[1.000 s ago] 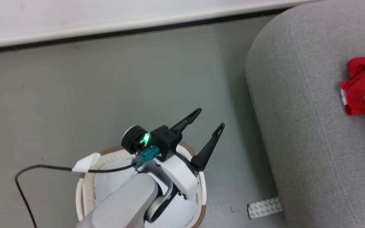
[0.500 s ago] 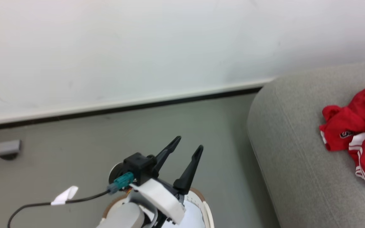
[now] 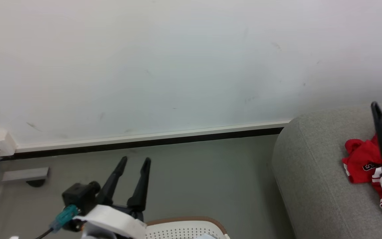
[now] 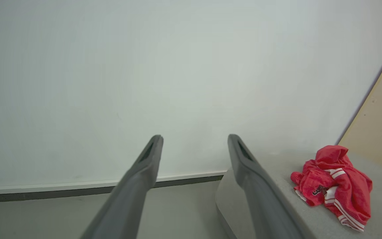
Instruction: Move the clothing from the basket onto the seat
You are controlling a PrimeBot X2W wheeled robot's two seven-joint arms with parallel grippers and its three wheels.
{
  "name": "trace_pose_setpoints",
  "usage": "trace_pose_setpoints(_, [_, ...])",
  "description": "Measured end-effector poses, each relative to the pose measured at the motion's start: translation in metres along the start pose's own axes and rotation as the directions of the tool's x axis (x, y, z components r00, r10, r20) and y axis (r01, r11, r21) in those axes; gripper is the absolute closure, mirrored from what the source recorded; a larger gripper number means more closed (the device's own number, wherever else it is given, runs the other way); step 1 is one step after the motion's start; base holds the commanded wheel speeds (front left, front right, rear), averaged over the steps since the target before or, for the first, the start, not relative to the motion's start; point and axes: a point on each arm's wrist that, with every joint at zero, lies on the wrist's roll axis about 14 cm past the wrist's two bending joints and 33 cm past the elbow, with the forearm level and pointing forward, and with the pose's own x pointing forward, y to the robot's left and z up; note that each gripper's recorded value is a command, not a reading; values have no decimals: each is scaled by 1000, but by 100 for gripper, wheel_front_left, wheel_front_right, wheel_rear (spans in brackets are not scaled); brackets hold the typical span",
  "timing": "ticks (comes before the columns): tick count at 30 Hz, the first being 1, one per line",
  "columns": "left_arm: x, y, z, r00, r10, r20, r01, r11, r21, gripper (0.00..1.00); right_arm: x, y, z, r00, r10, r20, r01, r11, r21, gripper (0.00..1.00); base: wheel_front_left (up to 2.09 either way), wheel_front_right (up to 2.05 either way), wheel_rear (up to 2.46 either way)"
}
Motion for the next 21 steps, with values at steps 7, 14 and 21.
trace_pose_setpoints(7, [-33,40,-23,989,134,-58,-133,991,26,0,-50,38,-47,997,-78,-21,79,993,82,0,0,0,0])
trace_pose_setpoints(14, [-52,62,-30,974,220,-57,-216,974,73,0,-79,78,-75,992,-102,-75,110,986,123,0,0,0,0])
trace_pose_setpoints(21, [-58,70,-35,966,251,-57,-245,965,91,0,-78,79,-81,990,-111,-89,122,985,121,0,0,0,0])
